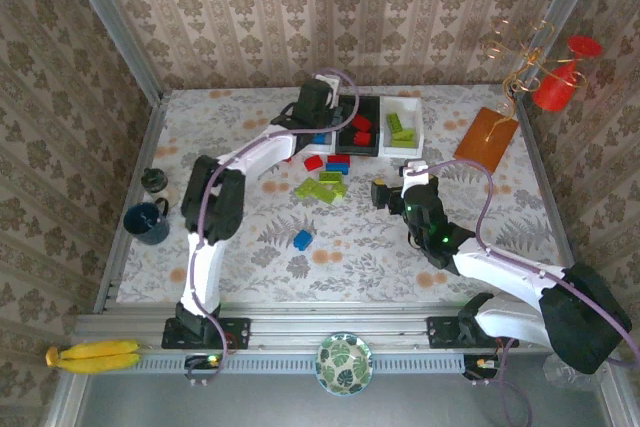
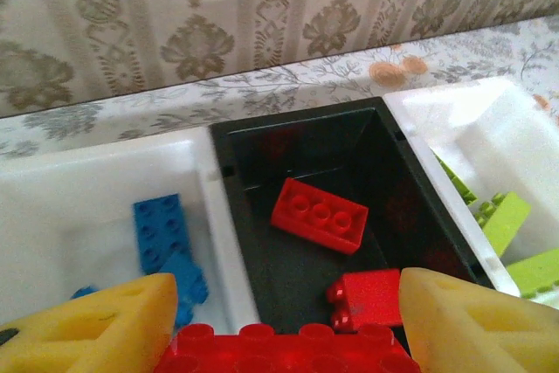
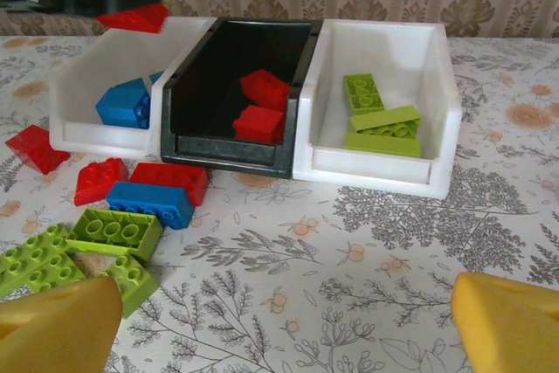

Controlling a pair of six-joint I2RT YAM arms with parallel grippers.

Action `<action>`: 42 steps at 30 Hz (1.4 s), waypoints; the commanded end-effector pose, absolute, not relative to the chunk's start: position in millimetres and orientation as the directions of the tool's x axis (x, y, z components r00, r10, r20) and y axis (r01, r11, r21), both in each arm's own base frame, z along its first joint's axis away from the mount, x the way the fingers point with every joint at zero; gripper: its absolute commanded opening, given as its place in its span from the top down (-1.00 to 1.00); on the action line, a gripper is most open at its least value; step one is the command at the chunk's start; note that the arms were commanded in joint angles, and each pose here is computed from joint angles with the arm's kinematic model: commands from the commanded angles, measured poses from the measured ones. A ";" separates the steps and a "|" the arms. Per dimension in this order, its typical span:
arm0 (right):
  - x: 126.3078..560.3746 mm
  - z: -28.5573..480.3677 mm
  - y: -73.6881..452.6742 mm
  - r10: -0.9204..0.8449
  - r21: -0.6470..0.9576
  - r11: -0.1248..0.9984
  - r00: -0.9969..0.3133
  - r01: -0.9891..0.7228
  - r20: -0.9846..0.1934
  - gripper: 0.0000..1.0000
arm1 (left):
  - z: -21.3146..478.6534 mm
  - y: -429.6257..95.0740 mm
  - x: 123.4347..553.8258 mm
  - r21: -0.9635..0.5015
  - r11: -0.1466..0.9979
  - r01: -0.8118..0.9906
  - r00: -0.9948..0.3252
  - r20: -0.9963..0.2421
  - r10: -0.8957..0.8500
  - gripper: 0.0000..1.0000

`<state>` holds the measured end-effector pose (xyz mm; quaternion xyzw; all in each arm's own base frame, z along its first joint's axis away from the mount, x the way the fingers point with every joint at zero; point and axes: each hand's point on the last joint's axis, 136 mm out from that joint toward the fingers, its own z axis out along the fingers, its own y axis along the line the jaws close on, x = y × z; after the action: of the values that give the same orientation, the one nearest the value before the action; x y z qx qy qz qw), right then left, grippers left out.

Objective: Sort the legos into containers by color
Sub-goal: Place the lego in the container, then pick up the lego from the top-left of the table.

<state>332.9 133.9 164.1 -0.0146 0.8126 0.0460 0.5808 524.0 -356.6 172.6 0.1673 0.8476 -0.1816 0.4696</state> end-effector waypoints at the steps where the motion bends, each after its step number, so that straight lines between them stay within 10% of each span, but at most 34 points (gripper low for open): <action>1: 332.9 170.1 123.4 0.042 0.053 0.998 -0.297 -0.030 -0.954 -0.96 | 159.8 -369.3 534.0 -0.082 0.871 0.485 -0.505 -0.839 0.202 -0.11; 15: 335.3 164.8 127.6 0.031 0.047 0.998 -0.309 -0.046 -0.951 -0.96 | 204.5 -369.3 533.7 0.028 0.843 0.537 -0.440 -0.843 0.309 -0.75; 28: 341.0 153.3 157.5 -0.006 0.058 0.985 -0.367 -0.163 -0.930 -0.96 | 157.7 -229.1 407.1 -0.127 0.897 0.423 -0.570 -0.807 0.155 -0.82; 42: 346.0 138.5 165.9 -0.050 0.019 0.986 -0.402 -0.166 -0.914 -0.96 | 69.7 -184.9 465.1 -0.155 0.934 0.322 -0.763 -0.627 0.159 -0.80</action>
<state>341.3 162.8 121.8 -0.0653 0.8461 0.0542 0.5262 460.7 -174.3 67.1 0.1177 0.9316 -0.1108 0.3255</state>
